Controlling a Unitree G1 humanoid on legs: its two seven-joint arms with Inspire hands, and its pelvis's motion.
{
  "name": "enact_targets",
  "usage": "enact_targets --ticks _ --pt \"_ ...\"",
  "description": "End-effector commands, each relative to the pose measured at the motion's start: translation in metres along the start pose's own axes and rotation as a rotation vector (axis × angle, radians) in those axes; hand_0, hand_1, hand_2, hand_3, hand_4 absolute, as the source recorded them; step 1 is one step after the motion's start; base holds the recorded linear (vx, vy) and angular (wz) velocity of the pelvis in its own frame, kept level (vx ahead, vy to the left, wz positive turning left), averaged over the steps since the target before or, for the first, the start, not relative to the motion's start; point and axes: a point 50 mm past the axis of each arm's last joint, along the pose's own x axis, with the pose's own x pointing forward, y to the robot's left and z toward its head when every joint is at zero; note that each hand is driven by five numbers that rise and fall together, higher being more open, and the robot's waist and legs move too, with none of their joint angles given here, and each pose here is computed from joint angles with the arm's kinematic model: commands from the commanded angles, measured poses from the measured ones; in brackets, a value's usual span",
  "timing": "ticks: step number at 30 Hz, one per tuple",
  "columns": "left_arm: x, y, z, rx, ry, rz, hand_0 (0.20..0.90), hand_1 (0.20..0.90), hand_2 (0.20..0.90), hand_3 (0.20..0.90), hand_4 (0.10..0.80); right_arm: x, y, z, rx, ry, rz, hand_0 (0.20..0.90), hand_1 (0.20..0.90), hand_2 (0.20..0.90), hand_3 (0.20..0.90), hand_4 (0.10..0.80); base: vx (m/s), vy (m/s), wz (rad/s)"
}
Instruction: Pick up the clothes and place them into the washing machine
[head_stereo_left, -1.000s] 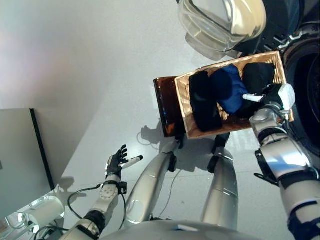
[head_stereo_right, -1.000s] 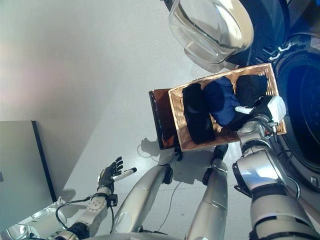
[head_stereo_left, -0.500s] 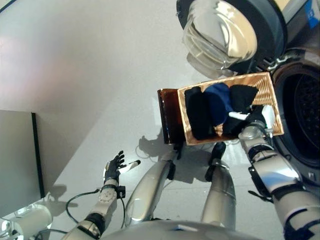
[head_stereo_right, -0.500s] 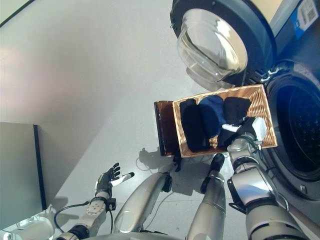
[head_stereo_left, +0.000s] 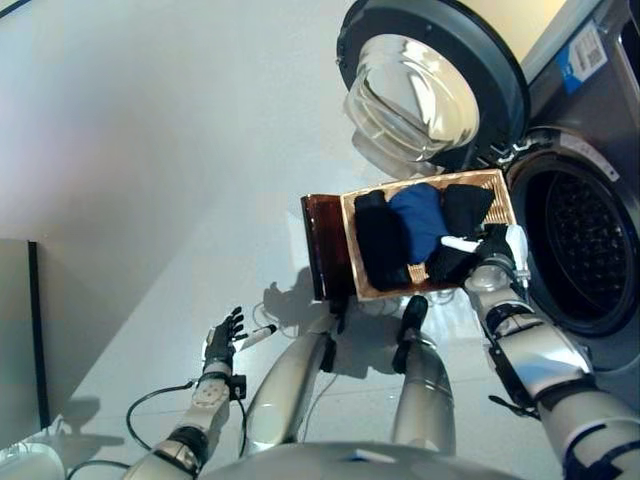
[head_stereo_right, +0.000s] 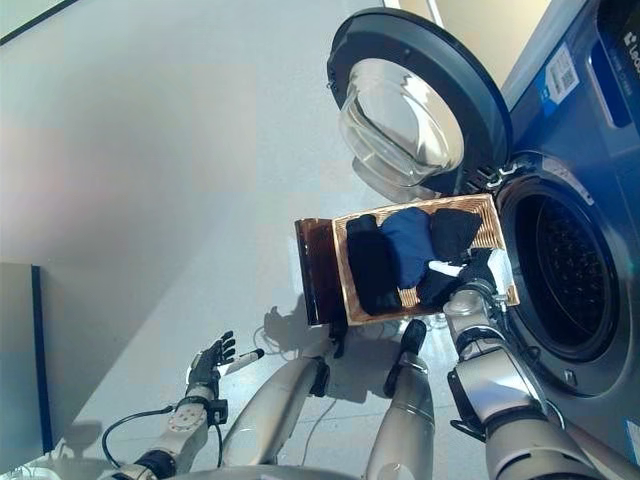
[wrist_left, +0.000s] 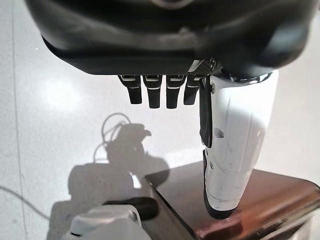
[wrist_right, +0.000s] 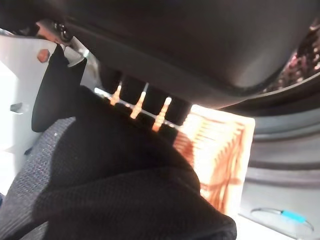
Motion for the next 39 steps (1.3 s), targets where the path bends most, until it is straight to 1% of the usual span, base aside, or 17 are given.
enact_targets --ticks 1,2,3,4,5,6,8,9,17,22,24,28,31,35,39 --pt "0.001 0.032 -0.007 0.001 0.038 0.130 0.900 0.900 0.900 0.900 0.800 0.009 -0.019 0.028 0.043 -0.144 -0.057 0.900 0.900 0.900 0.900 0.800 0.000 0.000 0.00" --pt "0.001 0.033 -0.008 -0.001 0.041 0.135 0.900 0.900 0.900 0.900 0.800 0.009 -0.019 0.028 0.043 -0.144 -0.057 0.549 0.549 0.549 0.549 0.549 0.000 0.000 0.00" --pt "0.000 0.034 -0.009 -0.002 0.043 0.140 0.900 0.900 0.900 0.900 0.800 0.009 -0.019 0.029 0.047 -0.145 -0.060 0.244 0.244 0.244 0.244 0.331 0.000 0.000 0.00" --pt "0.001 0.035 -0.008 -0.004 0.042 0.142 0.900 0.900 0.900 0.900 0.800 0.009 -0.019 0.029 0.051 -0.147 -0.060 0.200 0.200 0.200 0.200 0.300 0.000 0.000 0.00" --pt "0.000 0.035 -0.009 -0.006 0.042 0.141 0.900 0.900 0.900 0.900 0.800 0.008 -0.018 0.030 0.054 -0.149 -0.058 0.249 0.249 0.249 0.249 0.335 0.000 0.000 0.00" --pt "0.000 0.034 -0.009 -0.007 0.041 0.139 0.900 0.900 0.900 0.900 0.800 0.008 -0.018 0.031 0.054 -0.153 -0.056 0.900 0.900 0.900 0.900 0.800 0.000 0.000 0.00" --pt "0.000 0.034 -0.008 -0.008 0.034 0.139 0.900 0.900 0.900 0.900 0.800 0.008 -0.017 0.034 0.049 -0.164 -0.052 0.900 0.900 0.900 0.900 0.800 0.000 0.000 0.00" --pt "0.000 0.034 -0.008 -0.008 0.034 0.139 0.900 0.900 0.900 0.900 0.800 0.008 -0.017 0.034 0.049 -0.164 -0.052 0.200 0.200 0.200 0.200 0.300 0.000 0.000 0.00" --pt "0.000 0.033 -0.007 -0.008 0.022 0.133 0.900 0.900 0.900 0.900 0.800 0.007 -0.014 0.045 0.064 -0.199 -0.055 0.200 0.200 0.200 0.200 0.300 0.000 0.000 0.00" --pt "-0.002 0.033 -0.009 -0.003 0.028 0.132 0.900 0.900 0.900 0.900 0.800 0.006 -0.013 0.041 0.071 -0.184 -0.055 0.200 0.200 0.200 0.200 0.300 0.000 0.000 0.00" --pt "-0.003 0.032 -0.012 0.002 0.036 0.129 0.900 0.900 0.900 0.900 0.800 0.007 -0.016 0.033 0.072 -0.157 -0.068 0.200 0.200 0.200 0.200 0.300 0.000 0.000 0.00" --pt "-0.004 0.031 -0.013 0.000 0.035 0.120 0.900 0.900 0.900 0.900 0.800 0.008 -0.019 0.034 0.087 -0.163 -0.079 0.200 0.200 0.200 0.200 0.300 0.008 0.006 -0.05" --pt "-0.007 0.027 -0.016 -0.004 0.029 0.101 0.900 0.900 0.900 0.900 0.800 0.009 -0.024 0.040 0.139 -0.189 -0.108 0.200 0.200 0.200 0.200 0.300 -0.027 0.023 -0.10" --pt "-0.013 0.022 -0.022 0.009 0.029 0.060 0.900 0.900 0.900 0.900 0.800 0.011 -0.031 0.047 0.131 -0.207 -0.136 0.200 0.200 0.200 0.200 0.300 0.014 0.003 -0.08" --pt "-0.014 0.023 -0.024 0.022 0.029 0.047 0.900 0.900 0.900 0.900 0.800 0.014 -0.039 0.058 0.168 -0.219 -0.161 0.200 0.200 0.200 0.200 0.300 0.028 0.003 -0.06"
